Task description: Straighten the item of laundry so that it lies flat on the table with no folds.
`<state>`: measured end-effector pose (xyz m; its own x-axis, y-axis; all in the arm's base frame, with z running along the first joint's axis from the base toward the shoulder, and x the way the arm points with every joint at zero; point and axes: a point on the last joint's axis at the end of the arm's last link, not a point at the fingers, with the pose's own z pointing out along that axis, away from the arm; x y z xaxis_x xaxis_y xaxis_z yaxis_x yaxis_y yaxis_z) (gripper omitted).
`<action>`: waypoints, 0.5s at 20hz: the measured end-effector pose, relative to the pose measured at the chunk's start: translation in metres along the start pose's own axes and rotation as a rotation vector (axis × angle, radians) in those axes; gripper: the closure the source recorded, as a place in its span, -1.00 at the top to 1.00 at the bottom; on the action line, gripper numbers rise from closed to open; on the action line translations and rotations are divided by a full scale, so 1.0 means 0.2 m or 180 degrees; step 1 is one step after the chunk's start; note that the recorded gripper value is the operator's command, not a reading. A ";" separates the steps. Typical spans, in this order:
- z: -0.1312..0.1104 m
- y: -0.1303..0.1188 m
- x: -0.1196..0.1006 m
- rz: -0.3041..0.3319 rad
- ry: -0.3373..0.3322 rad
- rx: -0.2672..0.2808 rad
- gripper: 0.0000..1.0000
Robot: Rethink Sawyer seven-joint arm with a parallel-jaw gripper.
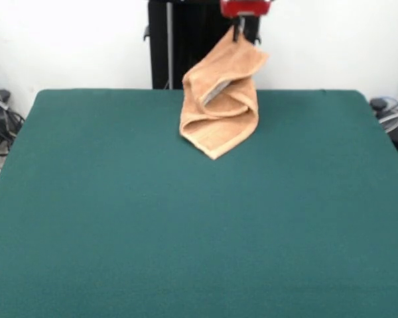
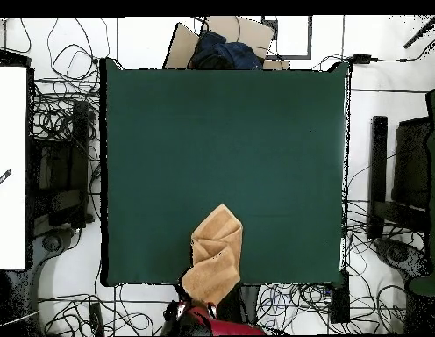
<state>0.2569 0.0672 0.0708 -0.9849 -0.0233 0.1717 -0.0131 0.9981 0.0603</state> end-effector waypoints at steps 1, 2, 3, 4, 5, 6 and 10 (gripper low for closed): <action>-0.03 0.00 0.01 0.0009 0.0025 -0.0020 -1.00; -0.06 0.01 0.02 0.0019 0.0045 -0.0051 -1.00; -0.08 0.01 0.03 0.0026 0.0054 -0.0071 -1.00; -0.11 0.01 0.04 0.0028 0.0062 -0.0098 -1.00; -0.15 0.02 0.04 0.0036 0.0066 -0.0152 -1.00; -0.18 0.02 0.04 0.0048 0.0063 -0.0178 -1.00; -0.26 0.03 0.01 0.0104 0.0056 -0.0231 -1.00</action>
<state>0.2640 0.0708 0.1217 -0.9814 0.0075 0.1920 0.0321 0.9916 0.1253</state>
